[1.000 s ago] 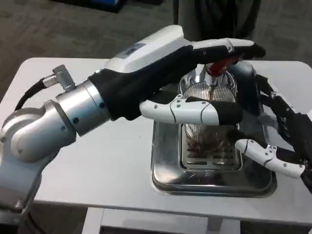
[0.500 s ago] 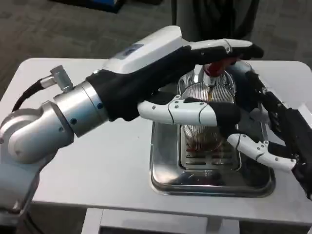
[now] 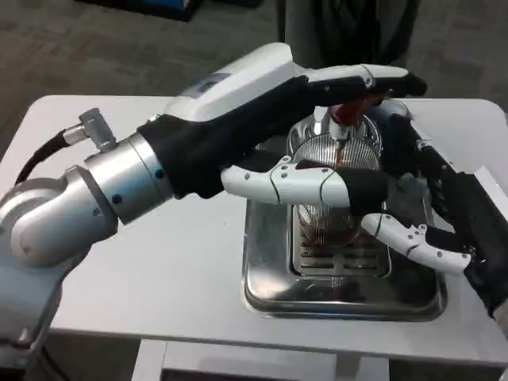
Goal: Grasp the cup under the faucet to collect the drink, then remove the cup.
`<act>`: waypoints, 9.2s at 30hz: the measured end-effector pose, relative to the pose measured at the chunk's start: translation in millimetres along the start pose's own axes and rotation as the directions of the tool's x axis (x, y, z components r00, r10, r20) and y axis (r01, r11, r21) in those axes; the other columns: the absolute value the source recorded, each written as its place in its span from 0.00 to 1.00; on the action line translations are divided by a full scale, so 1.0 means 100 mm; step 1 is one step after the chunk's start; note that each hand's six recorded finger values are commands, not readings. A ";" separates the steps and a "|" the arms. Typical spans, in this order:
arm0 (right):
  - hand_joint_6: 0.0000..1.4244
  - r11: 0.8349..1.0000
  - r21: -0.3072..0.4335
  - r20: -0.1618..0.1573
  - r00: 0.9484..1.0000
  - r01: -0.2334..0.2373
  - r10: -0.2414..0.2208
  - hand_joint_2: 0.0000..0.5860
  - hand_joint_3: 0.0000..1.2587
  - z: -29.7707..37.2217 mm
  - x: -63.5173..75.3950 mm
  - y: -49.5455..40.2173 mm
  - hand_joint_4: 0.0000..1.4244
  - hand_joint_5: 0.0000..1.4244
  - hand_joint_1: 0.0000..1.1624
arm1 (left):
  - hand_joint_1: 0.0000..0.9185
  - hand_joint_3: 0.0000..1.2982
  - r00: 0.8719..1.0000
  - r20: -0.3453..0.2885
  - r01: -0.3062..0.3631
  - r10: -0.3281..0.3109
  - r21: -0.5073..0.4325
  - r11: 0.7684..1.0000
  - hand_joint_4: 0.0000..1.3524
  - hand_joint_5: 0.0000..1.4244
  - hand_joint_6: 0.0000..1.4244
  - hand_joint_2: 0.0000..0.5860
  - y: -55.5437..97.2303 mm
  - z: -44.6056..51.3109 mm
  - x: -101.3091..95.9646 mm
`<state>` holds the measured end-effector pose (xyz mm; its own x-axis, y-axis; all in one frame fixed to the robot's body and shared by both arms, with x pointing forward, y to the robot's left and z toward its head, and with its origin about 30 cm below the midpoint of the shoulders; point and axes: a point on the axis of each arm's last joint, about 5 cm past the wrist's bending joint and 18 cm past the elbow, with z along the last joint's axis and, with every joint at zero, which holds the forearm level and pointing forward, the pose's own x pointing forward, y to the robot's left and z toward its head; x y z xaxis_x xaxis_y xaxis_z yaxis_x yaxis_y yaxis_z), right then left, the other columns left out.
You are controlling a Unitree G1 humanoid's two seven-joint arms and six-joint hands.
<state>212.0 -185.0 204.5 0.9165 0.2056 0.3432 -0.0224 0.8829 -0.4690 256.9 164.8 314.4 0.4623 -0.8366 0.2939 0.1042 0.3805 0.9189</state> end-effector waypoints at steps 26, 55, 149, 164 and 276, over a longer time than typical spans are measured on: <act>0.12 1.000 0.011 -0.008 1.000 0.001 -0.001 0.43 0.06 -0.010 0.07 0.048 0.01 0.04 0.53 | 0.02 0.13 0.997 -0.004 -0.073 0.073 -0.093 0.993 0.11 0.16 0.16 0.15 0.01 -0.105 -0.07; 0.12 1.000 0.011 -0.012 1.000 0.018 -0.018 0.44 0.06 -0.007 0.08 0.043 0.02 0.05 0.53 | 0.06 0.12 0.973 -0.009 -0.230 0.230 -0.092 0.969 0.11 0.17 0.19 0.18 0.11 -0.124 -0.24; 0.09 0.990 0.136 0.014 1.000 -0.028 0.026 0.38 0.00 -0.024 0.20 0.098 0.00 0.01 0.47 | 0.11 0.13 0.845 -0.477 -0.308 0.243 -0.063 0.949 0.09 0.16 0.13 0.21 -0.75 0.510 -1.63; 0.07 0.985 0.161 0.012 0.998 -0.070 0.069 0.36 0.00 -0.065 0.26 0.158 0.00 0.00 0.44 | 0.11 0.14 0.844 -0.490 -0.287 0.217 -0.071 0.955 0.10 0.16 0.14 0.22 -0.76 0.522 -1.66; 0.89 0.975 -0.105 0.029 0.981 0.195 -0.193 0.39 0.36 -0.035 0.11 0.791 0.53 0.67 0.65 | 0.07 0.21 0.819 -0.551 -0.255 0.158 -0.104 0.961 0.16 0.18 0.15 0.23 -0.78 0.564 -1.76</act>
<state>221.7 -114.4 168.4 0.8917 0.0431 0.4506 0.1989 0.8569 -0.4755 117.8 259.9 205.4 0.8807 -0.4079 0.2408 0.0737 0.6200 0.7811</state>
